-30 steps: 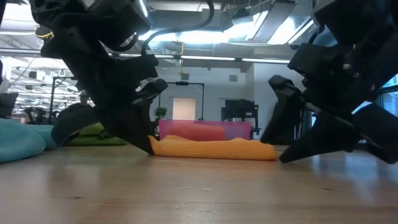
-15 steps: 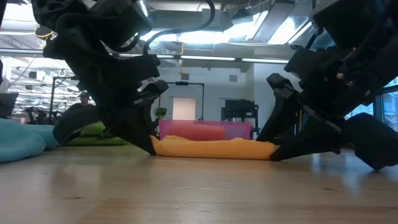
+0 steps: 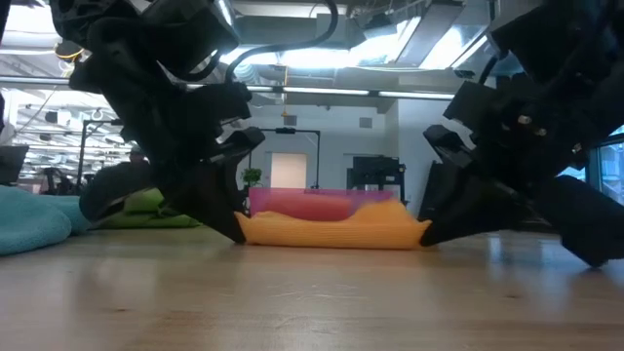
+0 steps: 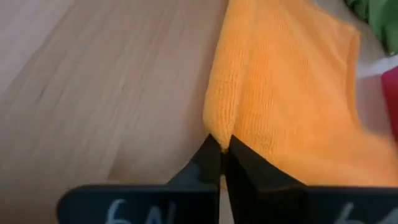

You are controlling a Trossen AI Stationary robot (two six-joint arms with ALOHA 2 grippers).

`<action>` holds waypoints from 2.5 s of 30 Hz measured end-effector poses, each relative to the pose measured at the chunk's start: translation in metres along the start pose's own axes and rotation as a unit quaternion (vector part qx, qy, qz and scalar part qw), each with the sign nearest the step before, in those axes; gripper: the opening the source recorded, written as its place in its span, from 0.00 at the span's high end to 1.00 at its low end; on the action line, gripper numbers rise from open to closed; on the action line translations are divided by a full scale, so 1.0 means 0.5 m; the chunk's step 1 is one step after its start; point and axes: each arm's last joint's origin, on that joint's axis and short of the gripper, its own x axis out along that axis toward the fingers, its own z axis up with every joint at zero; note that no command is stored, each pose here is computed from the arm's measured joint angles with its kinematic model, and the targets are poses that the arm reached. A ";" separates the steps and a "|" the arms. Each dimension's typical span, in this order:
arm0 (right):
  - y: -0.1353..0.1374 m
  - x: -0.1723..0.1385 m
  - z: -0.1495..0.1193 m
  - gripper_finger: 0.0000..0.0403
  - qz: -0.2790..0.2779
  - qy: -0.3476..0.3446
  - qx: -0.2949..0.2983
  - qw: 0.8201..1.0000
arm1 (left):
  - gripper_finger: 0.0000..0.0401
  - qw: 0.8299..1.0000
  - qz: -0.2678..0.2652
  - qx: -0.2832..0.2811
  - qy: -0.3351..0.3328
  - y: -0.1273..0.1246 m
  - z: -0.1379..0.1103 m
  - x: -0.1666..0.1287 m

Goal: Roll microfiber towels into tight, uniform cylinder then place into a basket
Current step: Roll the orange microfiber cloth

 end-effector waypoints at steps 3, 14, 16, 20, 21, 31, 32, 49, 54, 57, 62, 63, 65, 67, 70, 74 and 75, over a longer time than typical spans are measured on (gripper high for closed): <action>-0.003 -0.005 0.002 0.93 0.002 -0.002 0.025 1.000 | 1.00 1.000 -0.017 -0.003 -0.007 -0.001 0.002 -0.001; -0.011 -0.020 0.017 0.96 0.025 -0.025 0.122 0.992 | 1.00 0.997 -0.040 -0.048 -0.041 0.014 0.017 -0.043; -0.013 -0.025 0.022 0.96 0.037 -0.034 0.140 0.989 | 1.00 0.995 -0.059 -0.063 -0.050 0.022 0.018 -0.049; -0.017 -0.031 0.030 0.98 0.073 -0.045 0.183 0.979 | 1.00 0.988 -0.098 -0.106 -0.054 0.042 0.009 -0.047; -0.019 -0.031 0.030 0.98 0.082 -0.045 0.196 0.976 | 1.00 0.986 -0.109 -0.115 -0.056 0.047 0.007 -0.046; -0.044 -0.016 0.026 0.98 0.130 -0.034 0.296 0.946 | 1.00 0.962 -0.190 -0.182 -0.070 0.091 -0.024 -0.036; -0.048 -0.014 0.025 0.98 0.128 -0.034 0.306 0.943 | 1.00 0.960 -0.196 -0.189 -0.069 0.094 -0.027 -0.034; -0.095 0.013 -0.058 0.98 0.128 -0.022 0.474 0.871 | 1.00 0.950 -0.198 -0.235 -0.058 0.124 -0.076 -0.024; -0.099 0.022 -0.068 0.98 0.123 -0.008 0.482 0.867 | 0.97 0.955 -0.196 -0.209 -0.073 0.126 -0.074 -0.024; -0.102 0.023 -0.071 0.98 0.122 -0.007 0.492 0.862 | 0.90 0.957 -0.194 -0.205 -0.060 0.122 -0.080 -0.023; -0.110 0.025 -0.074 0.98 0.125 -0.001 0.523 0.843 | 0.78 0.965 -0.153 -0.205 -0.051 0.129 -0.080 -0.023; -0.112 0.026 -0.075 0.98 0.125 0.000 0.532 0.838 | 0.75 0.967 -0.146 -0.205 -0.051 0.130 -0.079 -0.024; -0.115 0.027 -0.076 0.98 0.126 0.003 0.545 0.829 | 0.72 0.969 -0.134 -0.204 -0.048 0.132 -0.079 -0.027; -0.116 0.028 -0.077 0.98 0.127 0.005 0.553 0.823 | 0.69 0.970 -0.121 -0.203 -0.054 0.137 -0.075 -0.033; -0.118 0.029 -0.076 0.98 0.128 0.007 0.558 0.820 | 0.67 0.974 -0.088 -0.200 -0.055 0.145 -0.070 -0.052; -0.118 0.029 -0.076 0.98 0.125 0.009 0.576 0.808 | 0.67 0.983 -0.035 -0.176 -0.043 0.153 -0.067 -0.080; -0.118 0.029 -0.077 0.98 0.123 0.010 0.577 0.807 | 0.67 0.984 -0.020 -0.169 -0.049 0.155 -0.063 -0.087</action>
